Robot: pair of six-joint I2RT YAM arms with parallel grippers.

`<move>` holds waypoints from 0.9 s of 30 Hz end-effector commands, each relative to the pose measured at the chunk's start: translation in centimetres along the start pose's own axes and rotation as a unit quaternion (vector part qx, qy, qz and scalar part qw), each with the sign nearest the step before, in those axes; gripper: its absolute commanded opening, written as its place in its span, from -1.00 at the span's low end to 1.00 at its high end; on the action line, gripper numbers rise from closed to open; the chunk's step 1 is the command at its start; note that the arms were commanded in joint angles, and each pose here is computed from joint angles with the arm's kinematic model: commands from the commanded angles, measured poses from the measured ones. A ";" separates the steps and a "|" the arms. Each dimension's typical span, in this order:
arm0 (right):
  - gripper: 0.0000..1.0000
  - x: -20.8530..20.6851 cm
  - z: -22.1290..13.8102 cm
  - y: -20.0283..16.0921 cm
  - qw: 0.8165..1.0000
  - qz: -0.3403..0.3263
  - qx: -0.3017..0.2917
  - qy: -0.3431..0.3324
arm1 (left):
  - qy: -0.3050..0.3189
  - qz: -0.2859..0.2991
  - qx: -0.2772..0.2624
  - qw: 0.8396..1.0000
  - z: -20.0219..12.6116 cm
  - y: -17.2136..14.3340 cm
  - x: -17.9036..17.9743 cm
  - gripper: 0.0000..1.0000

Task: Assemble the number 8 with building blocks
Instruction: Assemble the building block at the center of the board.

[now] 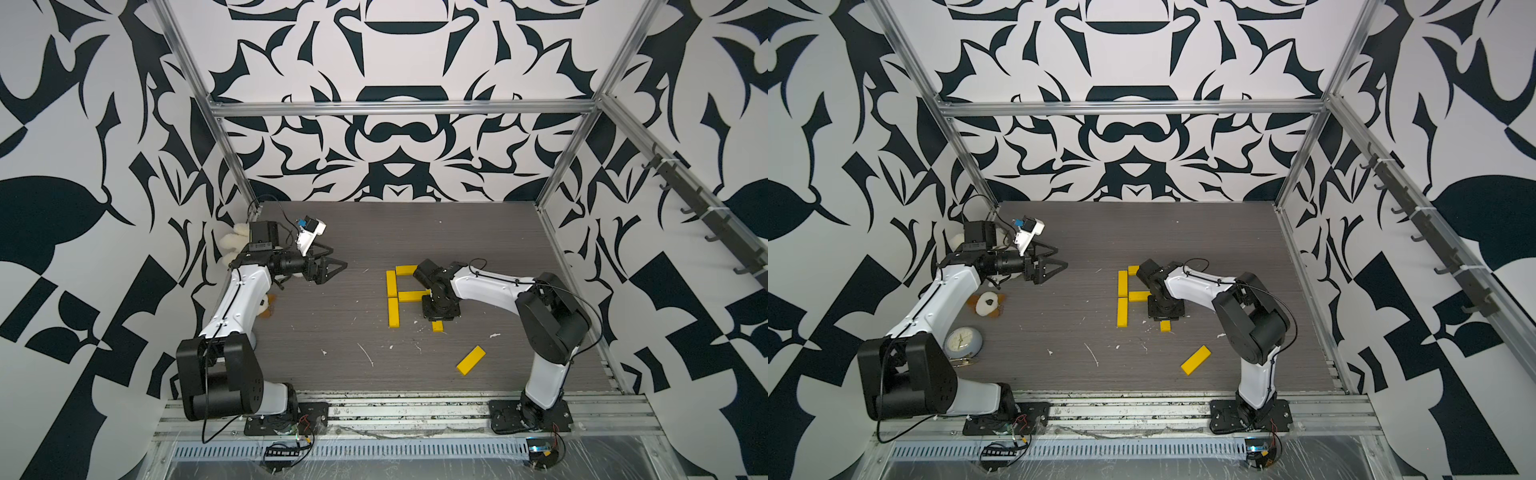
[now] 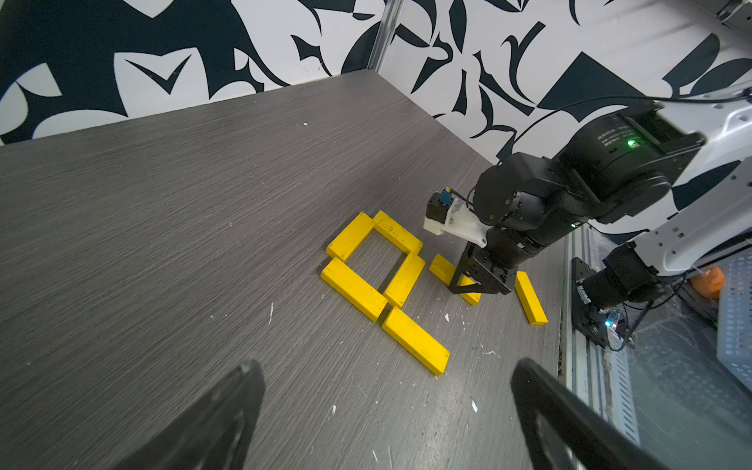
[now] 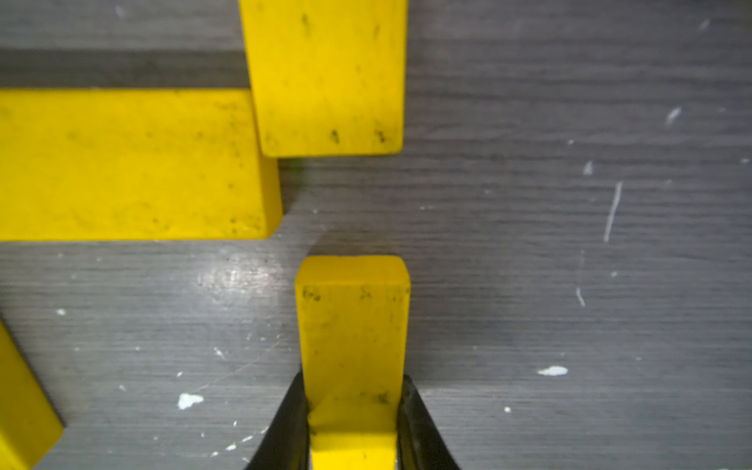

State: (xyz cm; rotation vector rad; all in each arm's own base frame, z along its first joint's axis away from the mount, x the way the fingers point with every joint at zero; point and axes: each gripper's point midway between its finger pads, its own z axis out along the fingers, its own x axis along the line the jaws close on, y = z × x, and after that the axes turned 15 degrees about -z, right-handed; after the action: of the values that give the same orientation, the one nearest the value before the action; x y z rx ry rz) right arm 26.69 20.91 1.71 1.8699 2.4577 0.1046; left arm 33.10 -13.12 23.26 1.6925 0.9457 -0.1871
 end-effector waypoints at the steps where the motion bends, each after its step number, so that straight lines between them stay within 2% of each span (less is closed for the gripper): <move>1: -0.89 -0.4 0.3 0.8 1.000 0.001 -0.006 -0.013 | -0.011 0.015 -0.009 1.000 -0.5 0.7 -1.1 0.99; 15: -0.69 -0.6 -0.1 0.6 1.000 0.005 -0.006 -0.017 | -0.014 0.011 -0.008 1.000 -0.5 0.7 -1.0 0.99; 27: -0.66 -0.5 -0.8 0.9 1.000 0.012 -0.010 -0.017 | -0.015 0.012 -0.009 1.000 -0.5 0.7 -1.2 0.99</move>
State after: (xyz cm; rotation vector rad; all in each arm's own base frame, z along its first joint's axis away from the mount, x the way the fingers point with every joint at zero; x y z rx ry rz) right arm 26.89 20.98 1.80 1.8743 2.4496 0.1008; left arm 32.97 -13.24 23.43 1.6880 0.9330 -0.1955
